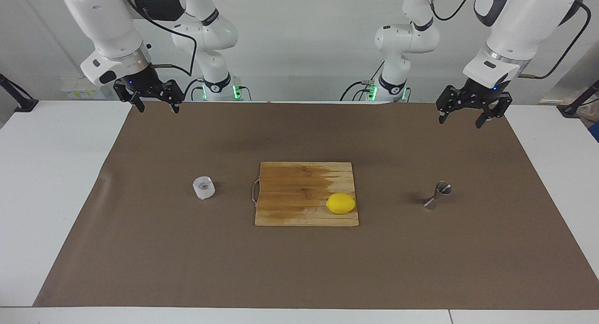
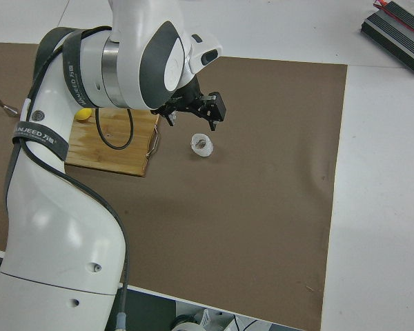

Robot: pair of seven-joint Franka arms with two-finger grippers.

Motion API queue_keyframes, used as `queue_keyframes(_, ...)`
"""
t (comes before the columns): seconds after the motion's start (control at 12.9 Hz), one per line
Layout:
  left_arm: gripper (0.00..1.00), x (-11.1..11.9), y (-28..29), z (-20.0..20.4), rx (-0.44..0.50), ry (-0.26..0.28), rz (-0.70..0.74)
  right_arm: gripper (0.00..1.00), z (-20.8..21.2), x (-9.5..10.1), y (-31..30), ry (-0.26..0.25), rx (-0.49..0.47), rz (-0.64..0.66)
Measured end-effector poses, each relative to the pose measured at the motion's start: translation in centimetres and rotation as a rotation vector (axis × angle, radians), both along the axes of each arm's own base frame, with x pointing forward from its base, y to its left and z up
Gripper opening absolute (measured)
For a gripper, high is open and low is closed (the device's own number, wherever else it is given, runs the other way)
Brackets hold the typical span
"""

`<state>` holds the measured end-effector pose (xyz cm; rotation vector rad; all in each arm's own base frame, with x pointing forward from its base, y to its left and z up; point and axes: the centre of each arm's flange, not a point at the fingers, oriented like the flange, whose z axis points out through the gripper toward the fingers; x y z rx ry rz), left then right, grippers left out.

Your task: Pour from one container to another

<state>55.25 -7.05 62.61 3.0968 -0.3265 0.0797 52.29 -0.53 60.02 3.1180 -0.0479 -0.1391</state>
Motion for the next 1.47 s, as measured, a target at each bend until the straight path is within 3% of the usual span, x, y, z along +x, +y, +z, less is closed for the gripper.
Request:
queue_keyframes(0.46,1.0,0.0,0.5,-0.4,0.001,0.013,0.025,1.0,0.0,0.0,0.0,0.0,0.0,0.0)
queue_keyframes(0.77,1.0,0.0,0.2,-1.3,-0.011,0.024,0.178,1.0,0.0,0.0,0.0,0.0,0.0,0.0)
queue_keyframes(1.16,1.0,-0.2,0.7,-2.7,-0.069,0.101,0.557,1.0,0.0,0.0,0.0,0.0,0.0,0.0)
queue_keyframes(1.47,1.0,1.1,6.3,-4.8,-0.181,0.175,0.8,1.0,0.0,0.0,0.0,0.0,0.0,0.0)
